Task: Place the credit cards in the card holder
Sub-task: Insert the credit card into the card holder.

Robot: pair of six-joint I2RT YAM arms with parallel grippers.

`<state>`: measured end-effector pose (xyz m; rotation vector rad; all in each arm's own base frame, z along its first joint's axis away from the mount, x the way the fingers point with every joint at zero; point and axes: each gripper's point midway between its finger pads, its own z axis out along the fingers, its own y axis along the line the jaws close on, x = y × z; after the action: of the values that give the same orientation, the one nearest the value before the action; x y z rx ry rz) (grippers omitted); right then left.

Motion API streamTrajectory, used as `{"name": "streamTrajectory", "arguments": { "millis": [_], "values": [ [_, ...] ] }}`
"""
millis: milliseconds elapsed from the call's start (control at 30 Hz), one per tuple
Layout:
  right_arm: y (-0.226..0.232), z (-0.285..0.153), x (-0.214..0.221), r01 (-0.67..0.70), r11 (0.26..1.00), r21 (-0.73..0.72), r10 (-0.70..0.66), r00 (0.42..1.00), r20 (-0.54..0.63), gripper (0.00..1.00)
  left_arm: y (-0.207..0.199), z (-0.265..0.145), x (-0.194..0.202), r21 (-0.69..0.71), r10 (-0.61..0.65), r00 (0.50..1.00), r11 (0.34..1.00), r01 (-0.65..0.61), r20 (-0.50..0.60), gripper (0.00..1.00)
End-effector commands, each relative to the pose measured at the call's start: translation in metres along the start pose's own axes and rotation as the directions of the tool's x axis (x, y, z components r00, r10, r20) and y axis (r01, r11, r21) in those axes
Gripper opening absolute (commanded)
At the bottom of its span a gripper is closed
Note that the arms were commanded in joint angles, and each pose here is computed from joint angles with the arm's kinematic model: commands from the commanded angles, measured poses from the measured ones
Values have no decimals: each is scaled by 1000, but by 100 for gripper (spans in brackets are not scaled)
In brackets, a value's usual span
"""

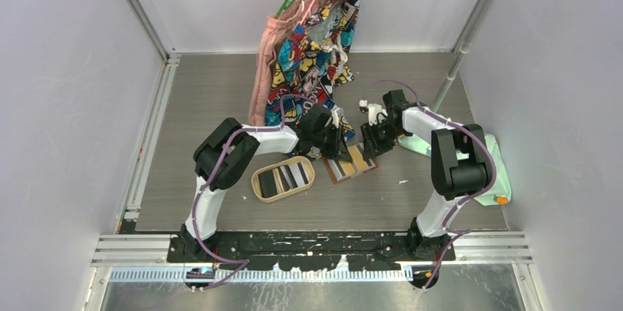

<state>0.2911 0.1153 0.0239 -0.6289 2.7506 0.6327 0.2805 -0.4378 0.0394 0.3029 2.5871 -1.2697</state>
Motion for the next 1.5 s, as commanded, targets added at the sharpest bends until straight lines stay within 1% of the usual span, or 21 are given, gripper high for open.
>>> {"name": "streamTrajectory", "arguments": {
  "millis": [0,100,200,367,500,633,767,867,1133,1300,1467],
  "values": [
    [-4,-5,-10,0,1000,9,0,1000,15,40,1,2,-4,-10,26,1000,1000,-26,-1,7],
    [-3,-7,-10,-8,1000,-9,9,1000,25,41,2,4,-4,-12,24,1000,1000,-24,-3,7],
    [9,-9,-12,-11,997,-82,14,999,40,32,2,3,-4,-11,23,1000,1000,-23,-3,6],
    [22,-13,-16,-35,983,-180,46,997,56,25,2,4,-4,-11,23,1000,1000,-23,-5,6],
    [29,-21,-19,-76,961,-266,100,992,78,24,1,4,-4,-8,23,1000,1000,-23,-7,6],
    [32,-24,-20,-121,935,-334,153,986,69,23,-2,3,-4,4,24,1000,1000,-24,-4,7],
    [36,-23,-19,-166,904,-394,198,979,43,23,-7,0,-4,30,28,1000,999,-28,2,8],
    [39,-24,-20,-184,884,-429,218,975,32,24,-12,-1,-4,53,26,1000,998,-26,7,12],
    [45,-23,-19,-222,847,-484,253,967,-1,30,-17,-7,-7,85,26,999,996,-28,31,20],
    [46,-21,-18,-244,834,-495,272,962,-17,32,-22,-16,-12,105,34,997,994,-41,74,27],
    [50,-20,-20,-263,808,-527,292,956,-28,33,-26,-25,-17,128,39,993,990,-53,114,30]
  ]
}}
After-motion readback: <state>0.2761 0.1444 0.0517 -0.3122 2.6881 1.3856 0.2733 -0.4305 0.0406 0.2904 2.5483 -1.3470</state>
